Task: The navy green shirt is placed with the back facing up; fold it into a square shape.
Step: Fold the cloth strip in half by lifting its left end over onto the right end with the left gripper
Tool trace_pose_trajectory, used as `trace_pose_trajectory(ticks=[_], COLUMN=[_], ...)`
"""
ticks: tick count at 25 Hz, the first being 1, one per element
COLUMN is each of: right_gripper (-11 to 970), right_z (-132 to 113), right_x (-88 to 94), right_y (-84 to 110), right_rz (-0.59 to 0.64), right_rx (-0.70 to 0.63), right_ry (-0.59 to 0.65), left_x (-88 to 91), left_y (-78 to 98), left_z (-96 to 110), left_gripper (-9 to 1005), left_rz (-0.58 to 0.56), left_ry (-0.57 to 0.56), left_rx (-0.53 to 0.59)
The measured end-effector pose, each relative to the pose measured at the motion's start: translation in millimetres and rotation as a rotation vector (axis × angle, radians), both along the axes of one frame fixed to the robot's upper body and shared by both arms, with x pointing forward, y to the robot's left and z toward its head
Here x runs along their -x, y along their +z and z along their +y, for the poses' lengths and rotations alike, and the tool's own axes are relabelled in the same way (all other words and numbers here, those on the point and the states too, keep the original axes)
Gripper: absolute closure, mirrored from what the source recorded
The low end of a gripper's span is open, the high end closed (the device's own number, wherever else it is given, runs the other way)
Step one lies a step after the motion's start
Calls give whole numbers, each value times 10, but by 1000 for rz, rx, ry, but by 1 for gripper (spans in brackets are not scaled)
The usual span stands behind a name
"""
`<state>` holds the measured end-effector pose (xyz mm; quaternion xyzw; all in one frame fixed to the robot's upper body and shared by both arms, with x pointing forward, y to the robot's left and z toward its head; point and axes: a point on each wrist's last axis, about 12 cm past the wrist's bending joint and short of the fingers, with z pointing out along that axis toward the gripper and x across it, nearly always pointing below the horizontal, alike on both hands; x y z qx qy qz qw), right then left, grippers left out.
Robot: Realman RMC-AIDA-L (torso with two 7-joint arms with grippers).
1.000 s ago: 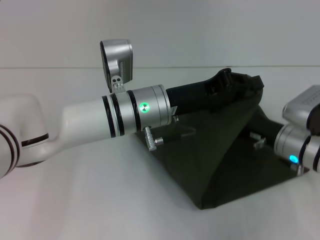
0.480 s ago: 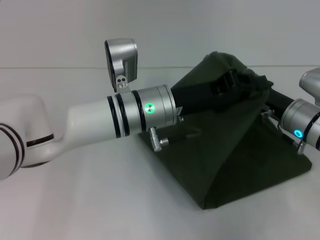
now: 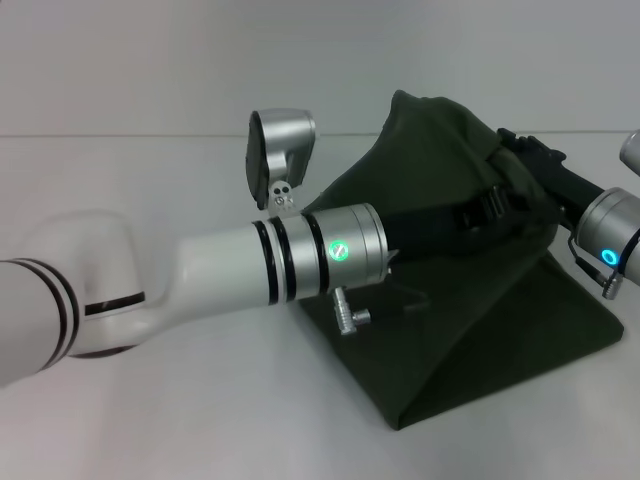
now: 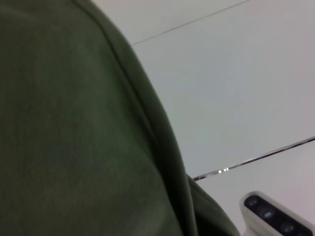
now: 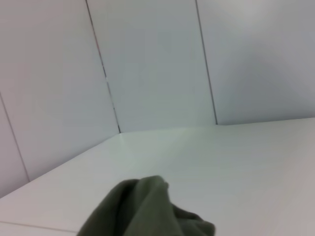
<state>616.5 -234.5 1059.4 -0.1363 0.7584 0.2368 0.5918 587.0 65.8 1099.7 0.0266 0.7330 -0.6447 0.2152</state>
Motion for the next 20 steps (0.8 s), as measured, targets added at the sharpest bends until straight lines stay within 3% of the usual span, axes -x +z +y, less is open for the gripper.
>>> trace_pose_trajectory(ticks=[15,20], right_gripper=[45,45], right_z=[-184,-345], right_x=[12,47], right_y=[12,-30], right_rz=[-17,-3], right_rx=[0,28], right_ry=[-62,-121], left_x=[39,63], left_y=[-138,-191], left_z=[-174,-240], left_gripper=[985,984], left_rz=[-21,-41], left_ry=[72,108], left_rx=[-83,-117])
